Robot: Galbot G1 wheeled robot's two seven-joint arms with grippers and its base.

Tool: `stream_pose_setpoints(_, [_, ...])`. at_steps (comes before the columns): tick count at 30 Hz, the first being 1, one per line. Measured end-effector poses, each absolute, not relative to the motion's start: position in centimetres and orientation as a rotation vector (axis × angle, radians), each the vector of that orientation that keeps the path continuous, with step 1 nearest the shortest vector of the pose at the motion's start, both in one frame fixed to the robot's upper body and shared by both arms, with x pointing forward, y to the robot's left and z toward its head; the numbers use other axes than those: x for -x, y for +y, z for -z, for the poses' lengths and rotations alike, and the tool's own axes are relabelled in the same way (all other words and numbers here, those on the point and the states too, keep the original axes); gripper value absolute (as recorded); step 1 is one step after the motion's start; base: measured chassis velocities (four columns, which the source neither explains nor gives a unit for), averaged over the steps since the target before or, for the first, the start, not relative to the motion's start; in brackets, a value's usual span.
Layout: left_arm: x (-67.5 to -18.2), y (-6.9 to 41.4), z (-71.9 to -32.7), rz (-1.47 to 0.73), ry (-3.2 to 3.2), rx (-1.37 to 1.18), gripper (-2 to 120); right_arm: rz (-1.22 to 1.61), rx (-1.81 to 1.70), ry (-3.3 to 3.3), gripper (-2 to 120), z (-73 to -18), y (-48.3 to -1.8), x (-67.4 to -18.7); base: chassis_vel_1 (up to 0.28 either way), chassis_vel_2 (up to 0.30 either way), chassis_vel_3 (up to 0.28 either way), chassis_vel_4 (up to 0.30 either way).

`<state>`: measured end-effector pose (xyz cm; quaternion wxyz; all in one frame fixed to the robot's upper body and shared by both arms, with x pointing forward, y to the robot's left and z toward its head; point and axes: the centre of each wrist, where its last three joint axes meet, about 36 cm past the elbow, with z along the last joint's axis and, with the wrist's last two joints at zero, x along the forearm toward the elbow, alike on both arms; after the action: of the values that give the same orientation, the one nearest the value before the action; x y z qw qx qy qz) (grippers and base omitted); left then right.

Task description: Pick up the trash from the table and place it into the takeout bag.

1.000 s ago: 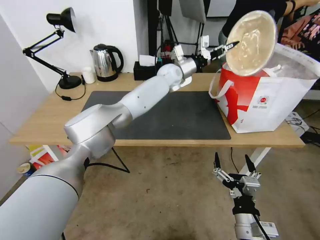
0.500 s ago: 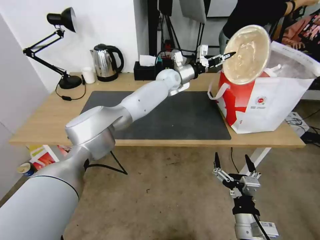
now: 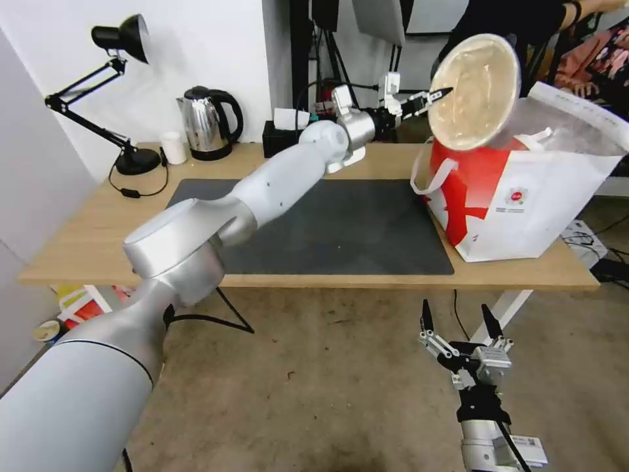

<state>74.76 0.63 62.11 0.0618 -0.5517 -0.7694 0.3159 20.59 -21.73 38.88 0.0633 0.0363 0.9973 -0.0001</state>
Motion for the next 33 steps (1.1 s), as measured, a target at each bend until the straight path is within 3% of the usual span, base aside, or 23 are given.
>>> stream_pose_setpoints(14, [-75.2, 1.2, -64.6, -0.991, -2.485, 1.487, 0, 0.0, -0.11, 3.013, 100, -38.9, -21.7, -20.6, 0.0, 0.0, 0.0, 0.0])
stream_pose_setpoints(33, [-75.2, 1.5, -62.5, -0.899, -2.498, 1.397, 0, 0.0, -0.11, 3.013, 100, -38.9, -21.7, -20.6, 0.0, 0.0, 0.0, 0.0])
